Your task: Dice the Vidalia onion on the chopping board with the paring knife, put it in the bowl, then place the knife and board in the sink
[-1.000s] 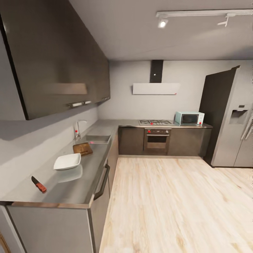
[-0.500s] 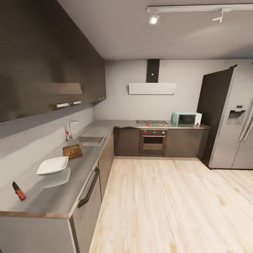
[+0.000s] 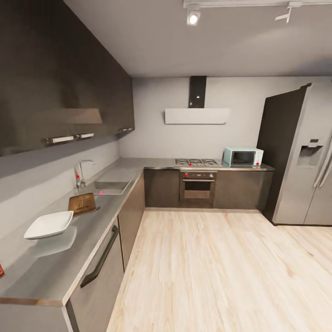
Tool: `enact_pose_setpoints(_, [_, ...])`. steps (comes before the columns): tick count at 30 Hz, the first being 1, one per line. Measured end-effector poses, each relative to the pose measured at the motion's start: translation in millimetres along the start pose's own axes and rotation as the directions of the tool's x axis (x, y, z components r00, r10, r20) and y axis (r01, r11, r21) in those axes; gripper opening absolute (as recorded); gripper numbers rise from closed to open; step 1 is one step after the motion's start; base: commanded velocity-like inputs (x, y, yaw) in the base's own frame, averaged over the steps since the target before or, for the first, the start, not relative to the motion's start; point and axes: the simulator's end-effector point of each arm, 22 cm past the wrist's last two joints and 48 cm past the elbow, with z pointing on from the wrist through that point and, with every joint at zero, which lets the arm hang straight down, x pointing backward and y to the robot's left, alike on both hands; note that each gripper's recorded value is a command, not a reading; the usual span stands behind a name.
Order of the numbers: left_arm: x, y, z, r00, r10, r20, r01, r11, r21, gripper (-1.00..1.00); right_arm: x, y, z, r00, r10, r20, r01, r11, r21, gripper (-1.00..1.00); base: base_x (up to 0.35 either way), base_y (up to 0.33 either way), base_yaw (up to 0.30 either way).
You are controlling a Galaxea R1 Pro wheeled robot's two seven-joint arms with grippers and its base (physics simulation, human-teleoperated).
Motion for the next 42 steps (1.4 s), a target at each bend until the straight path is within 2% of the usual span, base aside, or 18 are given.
enact_pose_setpoints(15, [0.2,0.0,0.1,1.000,0.000,-0.001,0.000,1.000,0.000,1.00,-0.1,0.9,0.2,1.000,0.001,0.000,-0.001,1.000,-0.001,1.00,0.049,-0.050,0.002])
enact_pose_setpoints(42, [0.6,0.0,0.0,1.000,0.000,-0.002,0.000,1.000,0.000,1.00,0.3,1.4,0.3,1.000,0.001,-0.002,-0.001,1.000,-0.002,1.00,0.000,0.000,0.071])
